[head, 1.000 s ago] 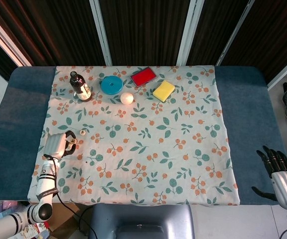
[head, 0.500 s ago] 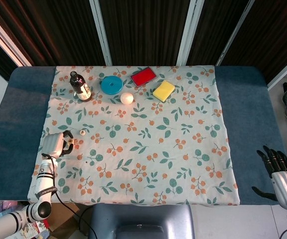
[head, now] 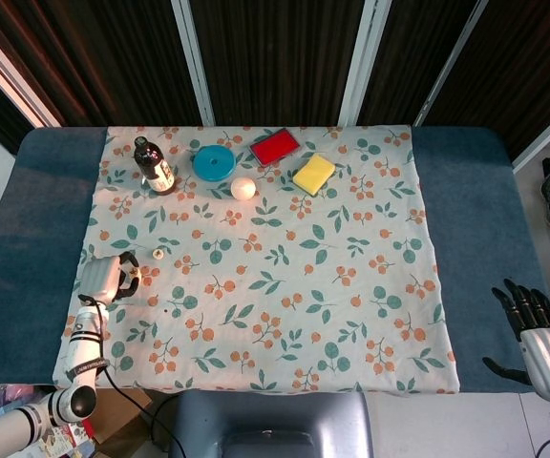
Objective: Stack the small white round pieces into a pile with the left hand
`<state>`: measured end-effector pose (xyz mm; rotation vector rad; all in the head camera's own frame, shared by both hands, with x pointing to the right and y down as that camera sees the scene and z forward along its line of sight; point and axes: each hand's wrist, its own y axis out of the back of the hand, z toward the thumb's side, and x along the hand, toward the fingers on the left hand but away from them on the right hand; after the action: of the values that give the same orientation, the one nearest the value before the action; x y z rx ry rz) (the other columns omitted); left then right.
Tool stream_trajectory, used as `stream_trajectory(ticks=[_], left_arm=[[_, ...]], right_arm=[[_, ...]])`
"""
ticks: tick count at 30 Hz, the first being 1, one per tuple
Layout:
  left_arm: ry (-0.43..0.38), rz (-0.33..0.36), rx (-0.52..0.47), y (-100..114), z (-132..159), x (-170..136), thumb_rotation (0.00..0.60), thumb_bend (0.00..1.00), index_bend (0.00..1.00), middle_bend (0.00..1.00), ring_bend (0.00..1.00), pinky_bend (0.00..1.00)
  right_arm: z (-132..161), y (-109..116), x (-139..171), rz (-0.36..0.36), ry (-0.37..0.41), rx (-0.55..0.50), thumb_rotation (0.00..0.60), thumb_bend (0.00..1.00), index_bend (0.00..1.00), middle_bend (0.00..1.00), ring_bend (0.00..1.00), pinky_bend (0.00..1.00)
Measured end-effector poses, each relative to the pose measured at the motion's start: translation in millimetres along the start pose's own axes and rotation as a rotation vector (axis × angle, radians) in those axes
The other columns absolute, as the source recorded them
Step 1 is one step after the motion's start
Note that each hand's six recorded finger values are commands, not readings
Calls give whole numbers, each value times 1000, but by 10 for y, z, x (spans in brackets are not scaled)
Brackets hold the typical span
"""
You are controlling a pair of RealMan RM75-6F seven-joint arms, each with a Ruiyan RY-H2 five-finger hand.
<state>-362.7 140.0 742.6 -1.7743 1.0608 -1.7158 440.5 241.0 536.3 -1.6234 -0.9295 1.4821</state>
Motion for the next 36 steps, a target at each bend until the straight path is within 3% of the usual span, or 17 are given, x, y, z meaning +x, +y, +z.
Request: stream_trajectory(ticks=[12, 19, 26, 36], left_arm=[[-3, -7, -12, 15, -16, -9, 600, 407, 349, 1000, 1000, 1000], [-11, 5, -35, 56, 26, -16, 600, 407, 324, 1000, 1000, 1000], [-50, 55, -69, 81, 329, 52, 600, 406, 315, 1000, 1000, 1000], [-14, 70, 24, -106, 742, 296, 600, 406, 324, 1000, 1000, 1000]], right_arm=[[5, -1, 1, 0, 0, 3, 600, 118, 0, 0, 0, 0], [0, 8, 5, -4, 0, 0, 600, 118, 0, 0, 0, 0], [6, 8, 9, -2, 4, -5, 600, 118, 0, 0, 0, 0], [-40, 37, 10, -6, -7, -17, 600, 118, 0, 0, 0, 0]])
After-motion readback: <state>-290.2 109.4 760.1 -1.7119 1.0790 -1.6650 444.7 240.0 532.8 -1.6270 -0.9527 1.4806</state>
